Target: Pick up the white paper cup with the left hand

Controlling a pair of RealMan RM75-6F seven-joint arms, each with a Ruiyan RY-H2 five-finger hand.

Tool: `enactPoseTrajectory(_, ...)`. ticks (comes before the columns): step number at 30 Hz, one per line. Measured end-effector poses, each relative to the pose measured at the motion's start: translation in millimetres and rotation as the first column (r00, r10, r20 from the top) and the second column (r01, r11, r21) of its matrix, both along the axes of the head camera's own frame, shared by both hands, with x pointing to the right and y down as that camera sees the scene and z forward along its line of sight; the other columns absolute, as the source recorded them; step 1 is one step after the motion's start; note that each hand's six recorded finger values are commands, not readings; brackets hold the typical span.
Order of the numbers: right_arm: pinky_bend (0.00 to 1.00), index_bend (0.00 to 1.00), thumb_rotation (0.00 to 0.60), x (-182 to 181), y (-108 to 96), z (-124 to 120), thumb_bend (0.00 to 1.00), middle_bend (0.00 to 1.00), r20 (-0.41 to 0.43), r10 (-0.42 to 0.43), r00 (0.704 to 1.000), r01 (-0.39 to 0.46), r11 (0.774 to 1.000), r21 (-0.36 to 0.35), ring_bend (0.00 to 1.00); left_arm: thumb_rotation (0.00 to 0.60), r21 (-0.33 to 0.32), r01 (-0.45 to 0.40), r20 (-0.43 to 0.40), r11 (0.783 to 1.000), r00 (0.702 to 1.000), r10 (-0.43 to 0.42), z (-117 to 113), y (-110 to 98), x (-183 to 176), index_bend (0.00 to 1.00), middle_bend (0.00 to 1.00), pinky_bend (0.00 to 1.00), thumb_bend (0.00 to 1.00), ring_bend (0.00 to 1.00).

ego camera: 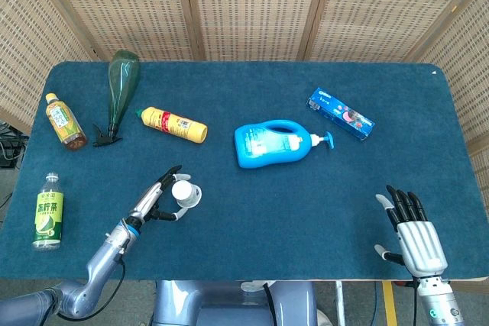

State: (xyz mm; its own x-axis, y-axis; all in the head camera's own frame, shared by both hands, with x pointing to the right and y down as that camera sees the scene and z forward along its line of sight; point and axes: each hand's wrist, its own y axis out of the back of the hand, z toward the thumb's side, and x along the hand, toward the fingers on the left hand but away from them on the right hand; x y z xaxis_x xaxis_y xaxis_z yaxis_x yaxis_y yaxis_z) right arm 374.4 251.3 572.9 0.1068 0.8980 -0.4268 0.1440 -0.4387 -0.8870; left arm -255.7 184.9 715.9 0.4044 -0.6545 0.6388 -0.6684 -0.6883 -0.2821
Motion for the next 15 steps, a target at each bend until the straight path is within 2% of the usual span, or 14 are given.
enactPoseTrajectory(4,0.00,0.00,0.600,-0.2,0.0,0.2,0.00,0.00,-0.001,-0.002,1.000,0.002,1.000,0.000,0.00,0.595,0.036,-0.001,0.012,0.999,1.000,0.001,-5.2,-3.4,-7.3,0.10,0.00,0.00,0.32,0.00)
enactPoseTrajectory(9,0.00,0.00,0.600,0.0,-0.4,0.8,0.00,0.00,-0.006,-0.005,1.000,0.005,1.000,0.002,0.00,0.593,0.097,0.001,0.019,0.995,1.000,-0.003,-16.5,-11.4,-14.5,0.08,0.00,0.00,0.32,0.00)
enactPoseTrajectory(12,0.00,0.00,0.600,0.2,-0.6,0.6,0.00,0.00,-0.012,-0.008,1.000,0.008,1.000,0.006,0.00,0.595,0.168,-0.012,0.044,0.986,0.999,0.005,-26.3,-18.4,-19.5,0.07,0.00,0.00,0.29,0.00)
enactPoseTrajectory(15,0.00,0.00,0.600,2.3,-1.9,0.4,0.00,0.00,-0.034,-0.012,0.999,0.013,1.000,0.017,0.00,0.594,0.267,-0.061,0.122,0.962,0.992,0.028,-38.4,-24.4,-28.4,0.04,0.00,0.00,0.23,0.00)
